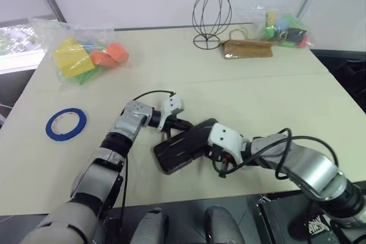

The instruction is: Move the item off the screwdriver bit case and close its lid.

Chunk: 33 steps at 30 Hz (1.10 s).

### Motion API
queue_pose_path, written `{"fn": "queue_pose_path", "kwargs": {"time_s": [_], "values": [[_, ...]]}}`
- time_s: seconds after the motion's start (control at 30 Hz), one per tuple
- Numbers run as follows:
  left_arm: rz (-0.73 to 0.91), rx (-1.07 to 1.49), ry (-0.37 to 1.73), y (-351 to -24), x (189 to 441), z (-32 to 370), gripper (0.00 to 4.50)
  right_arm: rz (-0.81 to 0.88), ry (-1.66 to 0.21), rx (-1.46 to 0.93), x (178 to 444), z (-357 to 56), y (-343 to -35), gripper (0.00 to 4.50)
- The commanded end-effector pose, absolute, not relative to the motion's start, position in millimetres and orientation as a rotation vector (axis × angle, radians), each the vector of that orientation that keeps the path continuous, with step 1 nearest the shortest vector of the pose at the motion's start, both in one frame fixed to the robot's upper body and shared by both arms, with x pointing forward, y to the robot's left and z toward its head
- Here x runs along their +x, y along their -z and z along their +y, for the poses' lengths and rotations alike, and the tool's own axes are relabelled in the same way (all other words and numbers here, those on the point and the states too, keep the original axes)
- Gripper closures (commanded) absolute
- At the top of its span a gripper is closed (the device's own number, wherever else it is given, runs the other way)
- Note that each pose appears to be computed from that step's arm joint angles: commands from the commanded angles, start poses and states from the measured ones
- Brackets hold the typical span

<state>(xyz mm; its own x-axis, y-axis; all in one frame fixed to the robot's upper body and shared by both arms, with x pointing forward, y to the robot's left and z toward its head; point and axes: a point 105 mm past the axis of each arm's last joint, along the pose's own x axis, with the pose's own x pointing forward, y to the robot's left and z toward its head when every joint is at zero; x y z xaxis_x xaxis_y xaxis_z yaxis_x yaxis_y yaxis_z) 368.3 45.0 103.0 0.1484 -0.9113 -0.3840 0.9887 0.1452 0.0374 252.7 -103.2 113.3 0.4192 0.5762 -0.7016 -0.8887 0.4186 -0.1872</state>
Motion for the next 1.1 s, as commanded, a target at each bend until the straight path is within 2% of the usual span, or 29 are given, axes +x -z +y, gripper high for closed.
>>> {"fn": "queue_pose_path", "kwargs": {"time_s": [0.03,0.27,0.47,0.73,1.1], "values": [[0.216,0.303,1.348,-125,381,52,4.5,0.562,-1.047,-0.606,241,-101,-126,4.46],[0.17,0.241,1.281,-142,389,66,4.5,0.55,-1.068,-0.628,235,-108,-137,4.46],[0.136,0.109,1.189,-156,381,87,4.5,0.482,-1.011,-0.623,248,-114,-149,4.46],[0.086,0.017,0.947,-172,364,117,4.5,0.434,-0.958,-0.596,258,-120,-153,4.46],[0.126,0.023,0.826,-166,302,144,4.5,0.47,-0.871,-0.589,254,-150,-155,4.46]]}}
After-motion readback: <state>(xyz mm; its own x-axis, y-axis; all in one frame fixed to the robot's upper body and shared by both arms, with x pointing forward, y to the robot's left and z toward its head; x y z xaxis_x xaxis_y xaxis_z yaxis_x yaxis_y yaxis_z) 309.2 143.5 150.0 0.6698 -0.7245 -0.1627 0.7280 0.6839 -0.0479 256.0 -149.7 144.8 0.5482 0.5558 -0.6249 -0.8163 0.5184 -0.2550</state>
